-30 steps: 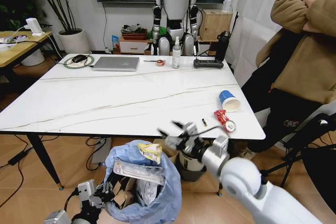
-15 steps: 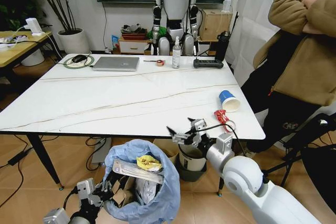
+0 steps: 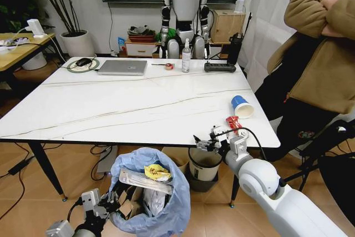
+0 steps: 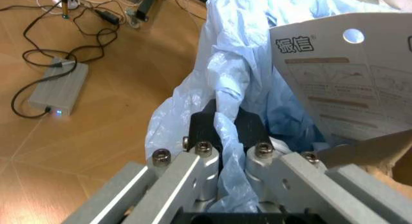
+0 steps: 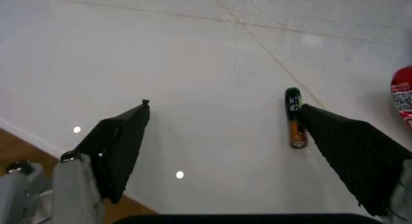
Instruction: Pick up the trash bin and place the trash from the table into it.
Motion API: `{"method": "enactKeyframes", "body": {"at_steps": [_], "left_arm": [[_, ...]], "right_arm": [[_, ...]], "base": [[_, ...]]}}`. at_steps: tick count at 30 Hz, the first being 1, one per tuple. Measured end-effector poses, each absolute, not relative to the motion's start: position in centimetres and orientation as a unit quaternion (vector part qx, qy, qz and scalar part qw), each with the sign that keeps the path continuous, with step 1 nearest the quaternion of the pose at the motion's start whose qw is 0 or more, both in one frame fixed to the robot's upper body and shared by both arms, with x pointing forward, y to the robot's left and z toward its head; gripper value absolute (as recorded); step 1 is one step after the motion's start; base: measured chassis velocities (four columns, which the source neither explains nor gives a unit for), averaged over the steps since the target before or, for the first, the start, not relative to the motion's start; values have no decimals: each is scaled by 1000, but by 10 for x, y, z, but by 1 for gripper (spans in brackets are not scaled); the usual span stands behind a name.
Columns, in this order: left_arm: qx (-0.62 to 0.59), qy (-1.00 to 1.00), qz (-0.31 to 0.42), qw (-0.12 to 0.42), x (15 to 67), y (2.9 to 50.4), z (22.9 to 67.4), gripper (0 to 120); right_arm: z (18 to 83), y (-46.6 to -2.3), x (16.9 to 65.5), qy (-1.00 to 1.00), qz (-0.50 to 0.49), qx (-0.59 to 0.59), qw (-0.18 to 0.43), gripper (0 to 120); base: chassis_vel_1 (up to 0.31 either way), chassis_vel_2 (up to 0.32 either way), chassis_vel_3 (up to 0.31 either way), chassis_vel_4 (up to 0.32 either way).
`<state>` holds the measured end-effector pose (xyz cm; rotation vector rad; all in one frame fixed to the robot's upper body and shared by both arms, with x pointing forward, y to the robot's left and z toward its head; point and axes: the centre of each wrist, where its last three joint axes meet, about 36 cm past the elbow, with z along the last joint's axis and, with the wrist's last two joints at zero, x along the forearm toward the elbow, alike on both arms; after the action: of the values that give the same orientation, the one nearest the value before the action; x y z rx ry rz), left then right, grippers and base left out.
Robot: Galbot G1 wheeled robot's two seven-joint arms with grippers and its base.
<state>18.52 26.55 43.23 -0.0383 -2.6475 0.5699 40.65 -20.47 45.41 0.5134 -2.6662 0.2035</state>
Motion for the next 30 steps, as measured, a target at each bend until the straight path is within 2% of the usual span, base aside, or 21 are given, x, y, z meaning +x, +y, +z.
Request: {"method": "enactKeyframes", "body": {"at_steps": [7, 10, 11, 15, 18, 24, 26, 28, 30], "left_arm": [[-13, -954, 205, 216, 185, 266, 431, 0], [-14, -955, 205, 216, 186, 266, 431, 0], [-14, -955, 205, 216, 186, 266, 431, 0], [-16, -954, 206, 216, 186, 267, 432, 0], [-16, -954, 205, 216, 186, 267, 432, 0], [-18, -955, 204, 216, 187, 268, 432, 0], [-18, -955, 204, 216, 187, 268, 432, 0], [-18, -954, 204, 216, 187, 268, 432, 0], [-18, -955, 204, 216, 187, 268, 432, 0]], "right_arm": [[451, -217, 418, -960, 72, 165, 214, 82], [451, -220, 420, -960, 67, 164, 217, 71], [451, -220, 420, -960, 67, 164, 217, 71], [451, -219, 417, -959, 65, 167, 219, 51], [452, -219, 416, -959, 64, 168, 220, 48], [452, -218, 413, -957, 64, 173, 225, 18], [452, -218, 413, -957, 64, 173, 225, 18], [451, -218, 413, -956, 64, 173, 227, 5], [451, -218, 413, -956, 65, 174, 227, 1]], "base": [[0, 0, 0, 0], [0, 0, 0, 0], [0, 0, 0, 0], [0, 0, 0, 0], [0, 0, 0, 0], [0, 0, 0, 0], [0, 0, 0, 0], [0, 0, 0, 0], [0, 0, 0, 0]]}}
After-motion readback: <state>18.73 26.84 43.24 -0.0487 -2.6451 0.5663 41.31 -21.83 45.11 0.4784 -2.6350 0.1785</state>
